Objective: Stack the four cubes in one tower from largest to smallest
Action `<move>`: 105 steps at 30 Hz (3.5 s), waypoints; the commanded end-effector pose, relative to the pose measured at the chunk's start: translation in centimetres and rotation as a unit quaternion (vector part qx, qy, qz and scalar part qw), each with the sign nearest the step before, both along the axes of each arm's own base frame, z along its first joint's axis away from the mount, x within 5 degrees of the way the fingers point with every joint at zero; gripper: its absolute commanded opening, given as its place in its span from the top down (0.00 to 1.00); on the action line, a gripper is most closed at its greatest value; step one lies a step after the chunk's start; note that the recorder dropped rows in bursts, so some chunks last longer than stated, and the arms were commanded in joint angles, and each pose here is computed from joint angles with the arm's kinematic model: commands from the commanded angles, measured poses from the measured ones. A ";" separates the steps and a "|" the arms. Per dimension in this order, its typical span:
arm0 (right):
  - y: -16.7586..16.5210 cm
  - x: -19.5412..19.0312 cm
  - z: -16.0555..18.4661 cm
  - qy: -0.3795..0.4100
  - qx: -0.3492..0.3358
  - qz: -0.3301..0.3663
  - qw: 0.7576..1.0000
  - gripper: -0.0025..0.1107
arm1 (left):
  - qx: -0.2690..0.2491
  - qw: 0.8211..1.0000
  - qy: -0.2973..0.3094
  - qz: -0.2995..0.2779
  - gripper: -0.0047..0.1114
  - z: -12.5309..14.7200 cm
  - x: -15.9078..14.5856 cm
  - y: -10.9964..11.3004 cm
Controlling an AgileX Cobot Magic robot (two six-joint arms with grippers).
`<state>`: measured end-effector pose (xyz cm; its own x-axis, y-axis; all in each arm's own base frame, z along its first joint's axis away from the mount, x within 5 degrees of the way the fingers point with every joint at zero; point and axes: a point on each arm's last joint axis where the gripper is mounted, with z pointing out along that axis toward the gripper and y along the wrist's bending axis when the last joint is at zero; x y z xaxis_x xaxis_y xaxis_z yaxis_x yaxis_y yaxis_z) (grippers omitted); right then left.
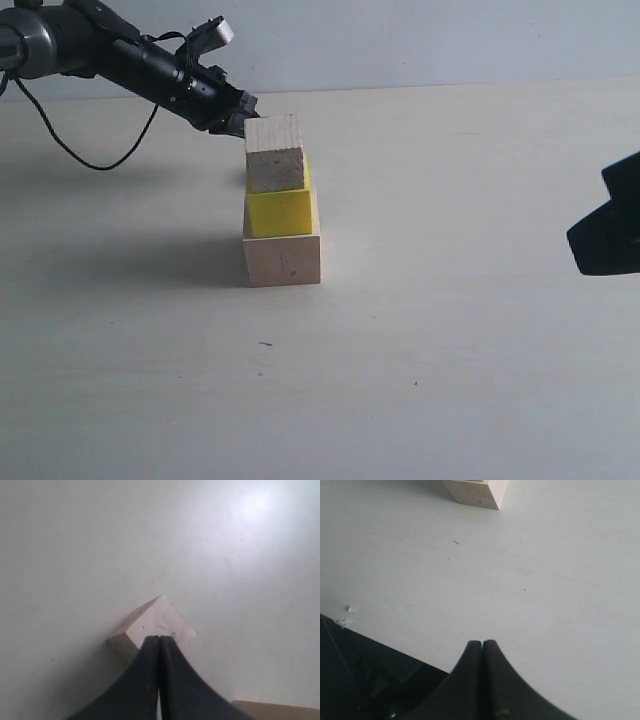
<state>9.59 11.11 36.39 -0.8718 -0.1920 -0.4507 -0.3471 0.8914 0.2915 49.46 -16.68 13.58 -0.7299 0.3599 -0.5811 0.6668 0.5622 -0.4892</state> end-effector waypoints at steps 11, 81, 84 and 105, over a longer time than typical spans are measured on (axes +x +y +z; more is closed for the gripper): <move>0.0 -0.1 -0.1 0.000 0.006 0.002 1.000 0.98 | 0.003 1.000 -0.012 -0.017 0.96 -0.7 -0.8 -3.3; -0.1 0.0 -0.1 -0.014 -0.007 0.014 1.000 0.98 | 0.059 0.997 -0.019 0.054 0.75 5.6 0.2 4.8; -0.1 0.0 -0.1 -0.014 -0.007 0.014 1.000 0.98 | 0.059 0.997 -0.024 0.050 0.58 5.6 0.1 4.0; -0.2 0.0 -0.1 -0.016 -0.015 0.024 0.999 0.98 | 0.177 0.982 -0.056 0.029 0.40 4.5 -0.6 1.0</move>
<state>9.57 11.09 36.37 -0.8529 -0.2409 -0.4632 -0.3926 0.8808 0.2648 48.96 -15.35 17.52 -0.6945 0.5256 -0.4914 0.6701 0.7211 -0.1759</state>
